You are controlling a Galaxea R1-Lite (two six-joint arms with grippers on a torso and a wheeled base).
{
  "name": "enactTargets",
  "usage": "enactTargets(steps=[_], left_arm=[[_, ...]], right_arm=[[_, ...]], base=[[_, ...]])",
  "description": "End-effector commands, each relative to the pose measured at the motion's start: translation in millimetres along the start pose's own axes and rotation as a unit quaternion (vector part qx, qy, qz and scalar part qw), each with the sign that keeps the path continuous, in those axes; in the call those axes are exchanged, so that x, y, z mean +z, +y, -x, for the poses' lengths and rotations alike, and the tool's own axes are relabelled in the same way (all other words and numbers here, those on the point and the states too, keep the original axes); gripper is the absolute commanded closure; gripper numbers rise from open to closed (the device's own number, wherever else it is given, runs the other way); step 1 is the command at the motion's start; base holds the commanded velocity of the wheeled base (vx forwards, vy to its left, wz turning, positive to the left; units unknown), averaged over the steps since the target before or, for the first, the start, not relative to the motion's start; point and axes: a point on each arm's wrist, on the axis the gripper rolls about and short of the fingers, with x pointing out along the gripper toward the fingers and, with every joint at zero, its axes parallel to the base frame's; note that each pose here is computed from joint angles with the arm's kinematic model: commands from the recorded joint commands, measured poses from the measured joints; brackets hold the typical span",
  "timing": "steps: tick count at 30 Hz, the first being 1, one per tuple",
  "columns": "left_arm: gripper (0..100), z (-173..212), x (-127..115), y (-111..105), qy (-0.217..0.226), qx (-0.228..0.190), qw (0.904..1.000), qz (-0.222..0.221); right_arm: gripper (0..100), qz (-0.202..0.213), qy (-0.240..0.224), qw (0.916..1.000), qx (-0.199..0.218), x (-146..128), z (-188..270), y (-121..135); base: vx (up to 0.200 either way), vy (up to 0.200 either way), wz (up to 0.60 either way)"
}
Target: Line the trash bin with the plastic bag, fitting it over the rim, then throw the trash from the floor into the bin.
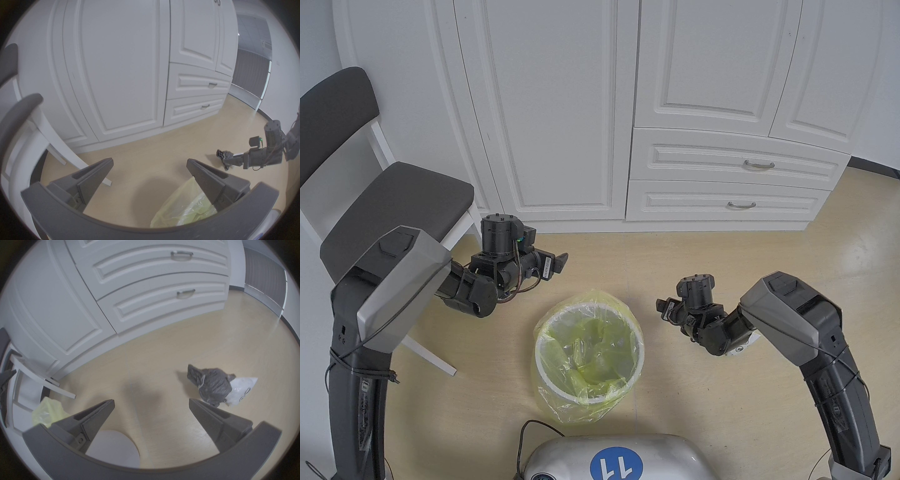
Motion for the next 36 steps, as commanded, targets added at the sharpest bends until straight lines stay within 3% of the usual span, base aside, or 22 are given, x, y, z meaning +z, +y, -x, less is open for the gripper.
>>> enactTargets(steps=[1, 4, 5, 8, 13, 14, 16, 22, 23, 27, 30, 32, 34, 36], left_arm=[[0, 70, 60, -11, -0.079, -0.008, 0.9967, 0.021], [0, 105, 72, -9, -0.085, -0.011, 0.9956, 0.037], [0, 106, 72, -9, -0.085, -0.011, 0.9956, 0.038], [0, 157, 78, -15, -0.096, -0.03, 0.9938, 0.048], [0, 211, 80, -20, -0.141, -0.042, 0.9868, 0.068], [0, 211, 80, -20, -0.141, -0.042, 0.9868, 0.068], [0, 238, 80, -17, -0.15, -0.04, 0.9853, 0.07], [0, 293, 71, -14, -0.167, -0.042, 0.9825, 0.071], [0, 311, 66, -13, -0.174, -0.041, 0.9814, 0.07], [0, 332, 59, -12, -0.184, -0.038, 0.9798, 0.07], [0, 353, 48, -11, -0.19, -0.037, 0.9784, 0.071], [0, 370, 39, -11, -0.196, -0.039, 0.9772, 0.071], [0, 375, 33, -11, -0.195, -0.04, 0.9774, 0.072], [0, 379, 26, -11, -0.19, -0.043, 0.9771, 0.086]], right_arm=[[0, 0.072, -0.11, 0.9887, 0.072, 63, 81, 13], [0, 0.124, -0.155, 0.9762, 0.086, 71, 106, 9], [0, 0.127, -0.157, 0.9756, 0.086, 70, 107, 8], [0, 0.201, -0.192, 0.957, 0.082, 78, 144, -2], [0, 0.263, -0.225, 0.9331, 0.098, 88, 188, -16], [0, 0.263, -0.225, 0.9331, 0.098, 88, 188, -16], [0, 0.288, -0.237, 0.9204, 0.116, 97, 208, -30], [0, 0.314, -0.25, 0.9105, 0.098, 114, 246, -47], [0, 0.333, -0.241, 0.9075, 0.085, 116, 262, -55], [0, 0.343, -0.225, 0.9084, 0.079, 116, 283, -63], [0, 0.348, -0.194, 0.9159, 0.051, 117, 290, -76], [0, 0.351, -0.141, 0.9255, 0.005, 119, 273, -99], [0, 0.348, -0.113, 0.9306, -0.014, 122, 259, -109], [0, 0.33, -0.059, 0.9415, -0.036, 125, 231, -124]], base=[[0.0, 0.0, 0.0], [0.0, 0.0, 0.0], [0.0, 0.0, 0.0], [0.0, 0.0, 0.0], [0.0, 0.0, 0.0], [0.0, 0.0, 0.0], [0.0, 0.0, 0.0], [0.0, 0.0, 0.0], [0.0, 0.0, 0.0], [0.0, 0.0, 0.0], [0.0, 0.0, 0.0], [0.0, 0.0, 0.0], [0.0, 0.0, 0.0], [0.0, 0.0, 0.0]])
